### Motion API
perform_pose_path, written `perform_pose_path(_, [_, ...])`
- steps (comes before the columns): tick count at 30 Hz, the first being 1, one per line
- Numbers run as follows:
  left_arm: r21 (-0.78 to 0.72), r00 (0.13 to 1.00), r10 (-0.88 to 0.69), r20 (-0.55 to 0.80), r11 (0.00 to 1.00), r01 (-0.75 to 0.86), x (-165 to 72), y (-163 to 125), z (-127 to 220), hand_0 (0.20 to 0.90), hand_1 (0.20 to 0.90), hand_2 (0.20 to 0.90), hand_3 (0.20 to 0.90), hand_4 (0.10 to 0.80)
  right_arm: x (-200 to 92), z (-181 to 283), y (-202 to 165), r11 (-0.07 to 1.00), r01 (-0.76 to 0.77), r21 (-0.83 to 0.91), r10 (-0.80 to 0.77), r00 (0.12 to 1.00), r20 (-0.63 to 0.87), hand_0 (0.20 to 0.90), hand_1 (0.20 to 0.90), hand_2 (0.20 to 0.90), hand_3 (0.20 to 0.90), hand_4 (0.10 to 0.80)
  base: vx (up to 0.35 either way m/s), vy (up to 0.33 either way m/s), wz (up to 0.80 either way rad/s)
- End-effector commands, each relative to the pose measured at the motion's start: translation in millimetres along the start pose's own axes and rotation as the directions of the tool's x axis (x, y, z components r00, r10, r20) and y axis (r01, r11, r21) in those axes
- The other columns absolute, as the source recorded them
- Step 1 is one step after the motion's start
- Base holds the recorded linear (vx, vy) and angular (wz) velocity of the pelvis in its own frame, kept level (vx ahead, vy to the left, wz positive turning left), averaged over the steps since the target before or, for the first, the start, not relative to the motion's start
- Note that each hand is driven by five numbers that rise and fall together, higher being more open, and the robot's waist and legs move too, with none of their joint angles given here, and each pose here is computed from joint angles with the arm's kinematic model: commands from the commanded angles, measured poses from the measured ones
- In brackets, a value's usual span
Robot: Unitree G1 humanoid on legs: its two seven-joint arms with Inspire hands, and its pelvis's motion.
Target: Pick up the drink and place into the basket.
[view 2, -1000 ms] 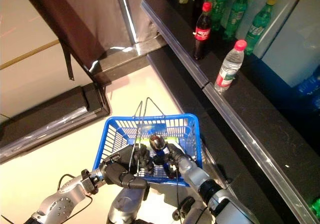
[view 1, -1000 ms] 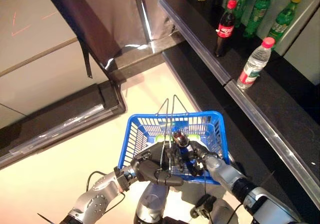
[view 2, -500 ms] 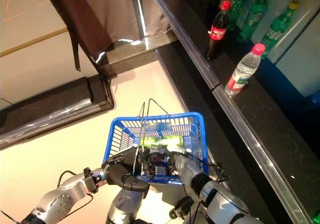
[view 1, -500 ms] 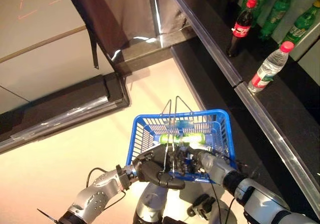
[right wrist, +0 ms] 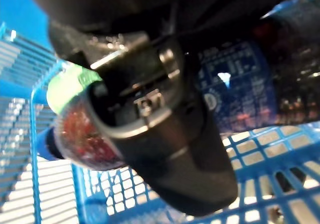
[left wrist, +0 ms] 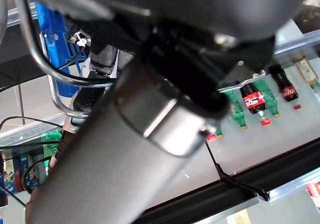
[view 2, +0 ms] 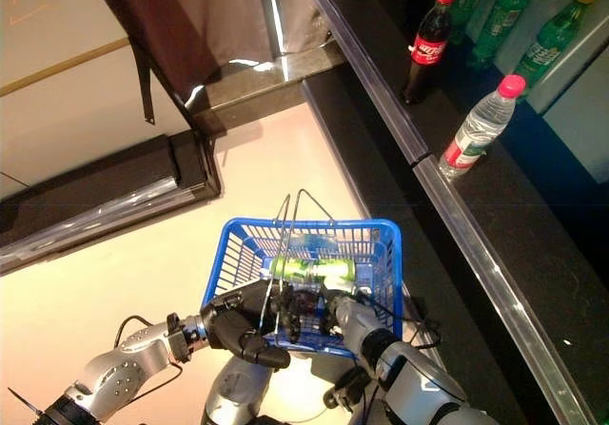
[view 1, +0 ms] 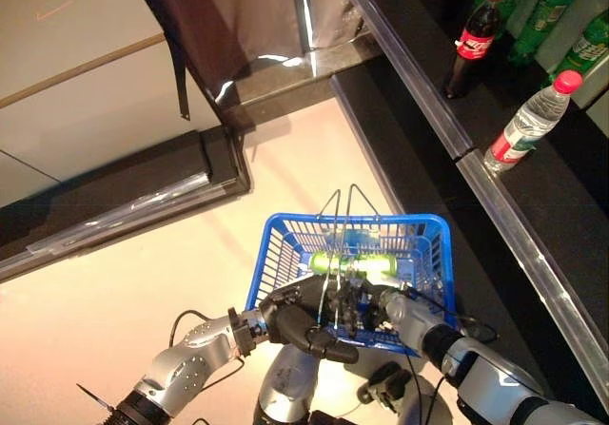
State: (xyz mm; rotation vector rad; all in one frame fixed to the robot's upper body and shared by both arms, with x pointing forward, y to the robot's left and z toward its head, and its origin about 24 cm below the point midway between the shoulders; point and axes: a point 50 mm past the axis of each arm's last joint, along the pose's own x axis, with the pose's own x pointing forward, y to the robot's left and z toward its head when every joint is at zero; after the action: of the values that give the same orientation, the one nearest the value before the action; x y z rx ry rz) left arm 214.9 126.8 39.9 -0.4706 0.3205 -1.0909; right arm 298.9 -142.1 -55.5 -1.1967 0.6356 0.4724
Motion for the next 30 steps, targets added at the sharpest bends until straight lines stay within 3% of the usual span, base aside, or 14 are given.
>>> perform_pose_path(1, [0.37,0.747,-0.567,0.349,0.815,0.446,18,-91,100,0.3,0.3,0.3,0.2,0.1,-3,26,-60,0.974,0.198,0.113,-0.208,0.974,0.087,0.9,0.9,0.9,0.9,0.8,0.0,0.0,0.0])
perform_pose_path(7, [0.348,0.766,-0.521,0.376,0.846,0.404,13,-84,101,0.3,0.3,0.3,0.2,0.1,-19,46,-85,0.91,0.293,0.293,-0.353,0.919,0.177,0.9,0.9,0.9,0.9,0.8,0.0,0.0,0.0])
perform_pose_path(9, [0.341,0.787,-0.467,0.402,0.875,0.345,8,-74,99,0.3,0.3,0.3,0.2,0.1,-37,53,-92,0.875,0.321,0.361,-0.418,0.878,0.232,0.9,0.9,0.9,0.9,0.8,0.0,0.0,0.0])
perform_pose_path(18, [0.306,0.784,-0.352,0.512,0.927,0.217,-9,-56,87,0.3,0.3,0.3,0.2,0.1,-79,34,-83,0.842,0.293,0.452,-0.486,0.776,0.403,0.9,0.9,0.9,0.9,0.8,-0.009,0.024,-0.17])
perform_pose_path(24, [0.235,0.79,-0.262,0.554,0.96,0.154,-12,-46,76,0.3,0.3,0.3,0.2,0.1,-97,21,-82,0.803,0.281,0.526,-0.532,0.736,0.418,0.9,0.9,0.9,0.9,0.8,0.011,0.019,-0.18])
perform_pose_path(30, [0.101,0.806,-0.045,0.59,0.995,-0.019,-24,-22,51,0.3,0.3,0.3,0.2,0.1,-123,8,-69,0.743,0.056,0.667,-0.511,0.691,0.511,0.9,0.9,0.9,0.9,0.8,0.026,0.023,-0.19])
